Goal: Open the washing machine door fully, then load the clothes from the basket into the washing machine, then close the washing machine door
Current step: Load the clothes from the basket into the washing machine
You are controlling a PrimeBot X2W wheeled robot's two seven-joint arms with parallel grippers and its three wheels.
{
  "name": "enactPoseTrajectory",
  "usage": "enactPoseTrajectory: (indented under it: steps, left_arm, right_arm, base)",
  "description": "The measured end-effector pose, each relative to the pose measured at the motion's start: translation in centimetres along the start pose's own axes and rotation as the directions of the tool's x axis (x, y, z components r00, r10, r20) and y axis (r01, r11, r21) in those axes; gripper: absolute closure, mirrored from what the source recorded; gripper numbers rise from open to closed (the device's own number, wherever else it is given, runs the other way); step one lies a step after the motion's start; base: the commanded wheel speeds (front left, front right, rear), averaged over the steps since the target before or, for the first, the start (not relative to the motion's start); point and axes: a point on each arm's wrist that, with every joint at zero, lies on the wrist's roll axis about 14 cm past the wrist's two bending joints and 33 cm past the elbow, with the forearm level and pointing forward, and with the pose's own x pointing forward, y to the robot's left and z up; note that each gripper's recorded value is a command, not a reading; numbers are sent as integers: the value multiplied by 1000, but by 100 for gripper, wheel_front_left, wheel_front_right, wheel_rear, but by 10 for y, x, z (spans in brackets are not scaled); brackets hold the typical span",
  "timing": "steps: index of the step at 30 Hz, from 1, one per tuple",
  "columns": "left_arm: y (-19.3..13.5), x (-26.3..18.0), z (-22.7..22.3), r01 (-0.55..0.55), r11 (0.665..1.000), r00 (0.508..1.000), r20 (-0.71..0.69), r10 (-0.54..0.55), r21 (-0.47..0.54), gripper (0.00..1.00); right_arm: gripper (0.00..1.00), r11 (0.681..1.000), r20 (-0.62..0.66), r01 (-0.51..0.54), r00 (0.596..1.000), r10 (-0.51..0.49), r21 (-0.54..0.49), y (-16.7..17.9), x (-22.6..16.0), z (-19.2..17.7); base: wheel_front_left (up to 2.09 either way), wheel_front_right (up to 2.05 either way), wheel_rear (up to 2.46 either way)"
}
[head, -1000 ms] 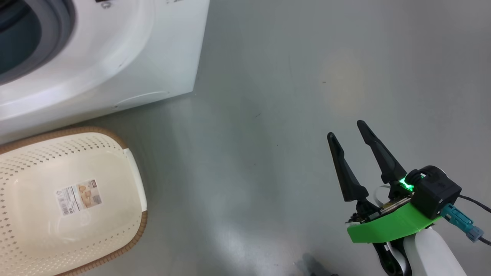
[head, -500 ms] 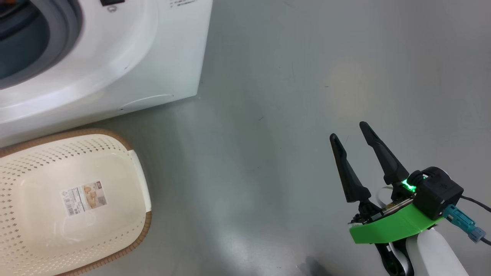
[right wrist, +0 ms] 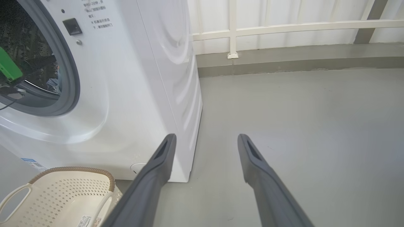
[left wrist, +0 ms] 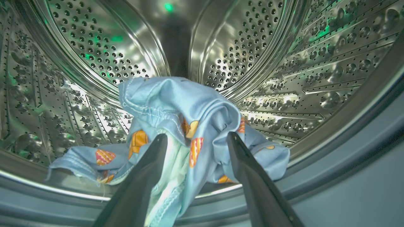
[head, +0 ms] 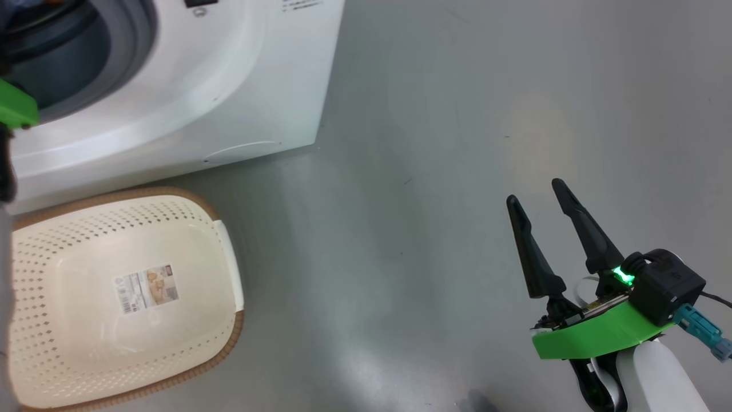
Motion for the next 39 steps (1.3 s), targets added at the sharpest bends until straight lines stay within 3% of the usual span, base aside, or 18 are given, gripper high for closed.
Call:
enactPoseTrajectory:
  steps: [14,39]
  left_arm:
    - [4,-53,5,-43,999,997,64,45,-29,0]
    - [21,-189,17,-150,987,986,83,145,51,0]
  right_arm:
    - [0,1000,-2,-1,1000,1,-10,-5,-6,2]
    - [0,1000,47,-17,999,18,-21,-4,-47,30]
  base:
    - [0,0,0]
    - [0,0,0]
